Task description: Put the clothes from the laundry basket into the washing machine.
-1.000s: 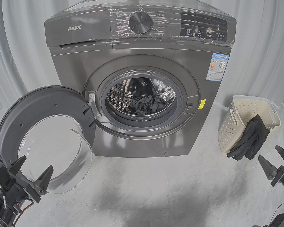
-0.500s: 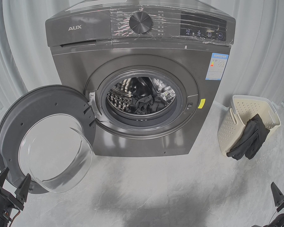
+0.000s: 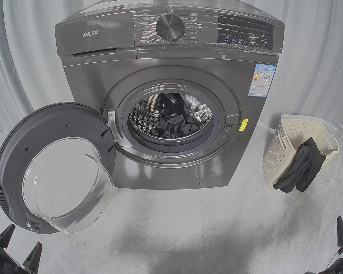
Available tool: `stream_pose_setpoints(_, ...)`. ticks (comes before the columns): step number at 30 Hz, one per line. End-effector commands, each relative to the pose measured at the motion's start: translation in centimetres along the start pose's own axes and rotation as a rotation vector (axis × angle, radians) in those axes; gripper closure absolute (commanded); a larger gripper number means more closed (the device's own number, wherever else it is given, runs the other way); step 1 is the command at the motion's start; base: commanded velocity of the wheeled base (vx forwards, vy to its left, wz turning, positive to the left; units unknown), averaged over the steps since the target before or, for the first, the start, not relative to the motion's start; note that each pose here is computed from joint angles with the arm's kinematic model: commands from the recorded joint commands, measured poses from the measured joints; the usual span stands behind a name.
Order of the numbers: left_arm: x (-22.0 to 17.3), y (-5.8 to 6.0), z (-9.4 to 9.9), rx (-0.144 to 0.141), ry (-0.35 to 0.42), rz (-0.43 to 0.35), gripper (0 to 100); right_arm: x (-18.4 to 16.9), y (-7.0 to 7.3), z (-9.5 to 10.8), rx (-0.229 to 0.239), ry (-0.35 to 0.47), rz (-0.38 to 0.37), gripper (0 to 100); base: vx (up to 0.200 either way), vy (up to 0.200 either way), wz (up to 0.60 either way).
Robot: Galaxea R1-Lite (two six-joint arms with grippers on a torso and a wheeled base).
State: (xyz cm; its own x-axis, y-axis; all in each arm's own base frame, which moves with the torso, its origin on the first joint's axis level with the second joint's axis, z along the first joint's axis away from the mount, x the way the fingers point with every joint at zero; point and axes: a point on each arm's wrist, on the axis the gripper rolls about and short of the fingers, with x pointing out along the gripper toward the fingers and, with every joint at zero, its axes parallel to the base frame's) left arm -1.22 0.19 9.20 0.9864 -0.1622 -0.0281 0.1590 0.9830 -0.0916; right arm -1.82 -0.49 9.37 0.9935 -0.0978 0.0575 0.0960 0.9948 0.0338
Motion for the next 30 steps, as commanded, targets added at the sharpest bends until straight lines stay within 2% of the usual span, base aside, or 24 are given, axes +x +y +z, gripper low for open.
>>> stream_pose_setpoints(1, -0.29, -0.03, -0.77, 0.016, -0.015, 0.085, 0, -0.59, 0.17, -1.01, -0.031, -0.019, -0.018, 0, 0.000, 0.000, 0.00)
stream_pose_setpoints(3, -0.29, -0.03, -0.77, 0.025, -0.015, 0.093, 0, -0.59, 0.18, -0.98, -0.027, -0.022, 0.002, 0, 0.000, 0.000, 0.00)
stream_pose_setpoints(6, -0.32, -0.09, -0.80, 0.043, -0.019, 0.116, 0, -0.59, 0.16, -1.15, 0.006, -0.006, -0.014, 0, 0.000, 0.000, 0.00)
stream_pose_setpoints(8, -0.87, -0.30, -0.97, 0.043, -0.093, 0.181, 0, -0.59, 0.15, -1.23, 0.004, 0.002, -0.017, 0, 0.000, 0.000, 0.00)
stream_pose_setpoints(9, -0.91, -0.30, -0.98, 0.040, -0.098, 0.186, 0, -0.59, 0.15, -1.23, 0.004, 0.002, -0.017, 0, 0.000, 0.000, 0.00)
stream_pose_setpoints(12, -0.80, -0.25, -0.94, 0.034, -0.085, 0.180, 0, -0.59, 0.19, -1.39, 0.002, 0.018, 0.004, 0, 0.000, 0.000, 0.00)
stream_pose_setpoints(13, -0.81, -0.30, -1.00, 0.026, -0.081, 0.148, 0, -0.61, 0.37, -1.82, -0.042, 0.060, 0.090, 0, 0.000, 0.000, 0.00)
stream_pose_setpoints(14, -0.88, -0.36, -1.06, 0.026, -0.085, 0.111, 0, -0.63, 0.37, -1.82, -0.048, 0.063, 0.090, 0, 0.000, 0.000, 0.00)
stream_pose_setpoints(15, -0.89, -0.37, -1.06, 0.026, -0.086, 0.106, 0, -0.63, 0.37, -1.82, -0.048, 0.063, 0.088, 0, 0.000, 0.000, 0.00)
stream_pose_setpoints(16, -0.96, -0.51, -1.12, 0.024, -0.090, 0.050, 0, -0.62, 0.37, -1.85, -0.048, 0.063, 0.085, 0, 0.000, 0.000, 0.00)
stream_pose_setpoints(17, -0.97, -0.56, -1.13, 0.019, -0.090, 0.028, 0, -0.62, 0.37, -1.85, -0.048, 0.063, 0.085, 0, 0.000, 0.000, 0.00)
stream_pose_setpoints(19, -0.98, -0.50, -1.08, 0.014, -0.093, 0.058, 0, -0.61, 0.38, -1.70, -0.041, 0.048, 0.093, 0, 0.000, 0.000, 0.00)
stream_pose_setpoints(22, -1.02, -0.04, -1.43, 0.061, -0.069, 0.256, 0, -0.61, 0.38, -1.70, -0.040, 0.048, 0.093, 0, 0.000, 0.000, 0.00)
stream_pose_setpoints(23, -1.02, -0.07, -1.50, 0.057, -0.060, 0.243, 0, -0.61, 0.39, -1.70, -0.041, 0.048, 0.091, 0, 0.000, 0.000, 0.00)
stream_pose_setpoints(24, -0.98, -0.15, -1.70, 0.072, -0.038, 0.192, 0, -0.61, 0.38, -1.70, -0.041, 0.048, 0.090, 0, 0.000, 0.000, 0.00)
stream_pose_setpoints(26, -0.97, -0.25, -1.70, 0.099, -0.032, 0.143, 0, -0.61, 0.38, -1.70, -0.044, 0.048, 0.090, 0, 0.000, 0.000, 0.00)
stream_pose_setpoints(30, -0.97, -0.26, -1.69, 0.093, -0.034, 0.142, 0, -0.61, 0.38, -1.69, -0.041, 0.048, 0.094, 0, 0.000, -0.050, 0.00)
